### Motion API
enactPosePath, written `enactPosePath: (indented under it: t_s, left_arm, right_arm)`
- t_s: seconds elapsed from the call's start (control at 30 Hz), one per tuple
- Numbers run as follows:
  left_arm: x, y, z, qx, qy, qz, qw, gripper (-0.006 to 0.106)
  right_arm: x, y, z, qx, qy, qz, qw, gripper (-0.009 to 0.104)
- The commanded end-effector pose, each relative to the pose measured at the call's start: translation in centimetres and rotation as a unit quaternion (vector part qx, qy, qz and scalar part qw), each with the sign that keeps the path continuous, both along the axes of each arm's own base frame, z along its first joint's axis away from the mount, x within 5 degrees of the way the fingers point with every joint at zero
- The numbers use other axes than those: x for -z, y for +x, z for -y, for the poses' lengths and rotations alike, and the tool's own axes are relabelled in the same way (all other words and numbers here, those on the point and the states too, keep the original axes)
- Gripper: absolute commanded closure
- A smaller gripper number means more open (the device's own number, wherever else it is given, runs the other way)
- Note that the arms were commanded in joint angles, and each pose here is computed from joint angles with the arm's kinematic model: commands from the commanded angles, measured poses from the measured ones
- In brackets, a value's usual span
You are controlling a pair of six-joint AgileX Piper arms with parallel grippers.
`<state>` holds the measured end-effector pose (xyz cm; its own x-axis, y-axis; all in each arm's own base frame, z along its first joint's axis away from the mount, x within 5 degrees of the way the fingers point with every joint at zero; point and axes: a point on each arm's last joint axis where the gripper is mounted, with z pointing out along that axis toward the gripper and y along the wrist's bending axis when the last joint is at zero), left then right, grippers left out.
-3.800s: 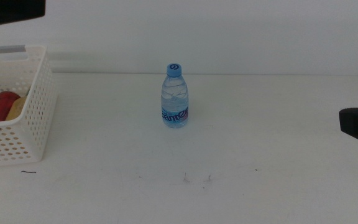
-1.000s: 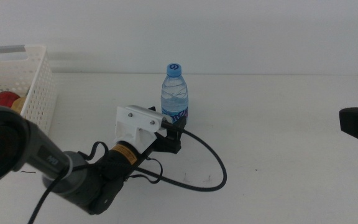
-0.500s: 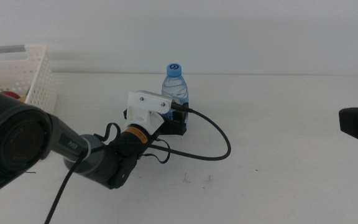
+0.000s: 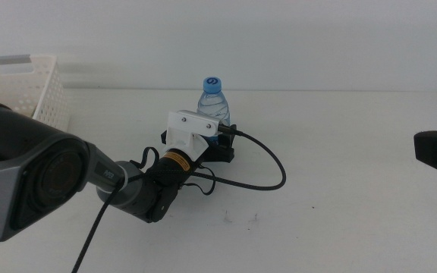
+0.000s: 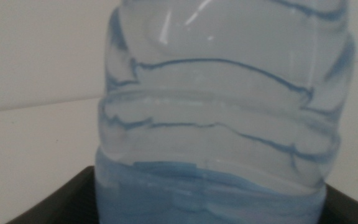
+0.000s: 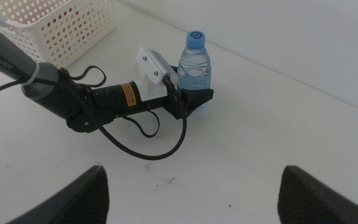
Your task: Use arms to grab the bottles and put them into the dustbin to the left of the table.
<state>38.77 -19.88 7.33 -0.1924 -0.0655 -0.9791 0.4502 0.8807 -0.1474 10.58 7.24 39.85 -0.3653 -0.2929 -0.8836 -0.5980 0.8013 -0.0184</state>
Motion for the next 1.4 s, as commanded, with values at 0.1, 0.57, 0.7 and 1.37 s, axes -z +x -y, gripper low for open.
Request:
enactPosePath:
  t_s: [0.1,0.57,0.7,1.37]
  left_arm:
    - [-0.4,0.7,-0.3,-0.010,0.019,0.020,1.000,0.011]
    - [-5.7,-4.1,-2.7,-0.013,0.022,0.041,0.999,0.090]
    - [-8.1,-7.0,-4.0,-0.015,0.033,0.036,0.999,0.089]
    - [-21.9,-11.8,-9.2,-0.038,0.118,-0.078,0.989,0.089]
  right_arm:
    - [-0.3,-0.1,0.1,0.000,0.003,0.006,1.000,0.007]
    - [-0.3,-0.1,0.1,0.000,0.003,0.006,1.000,0.007]
    - [-0.3,-0.1,0.1,0.000,0.003,0.006,1.000,0.007]
    - [-0.3,-0.1,0.1,0.000,0.003,0.006,1.000,0.007]
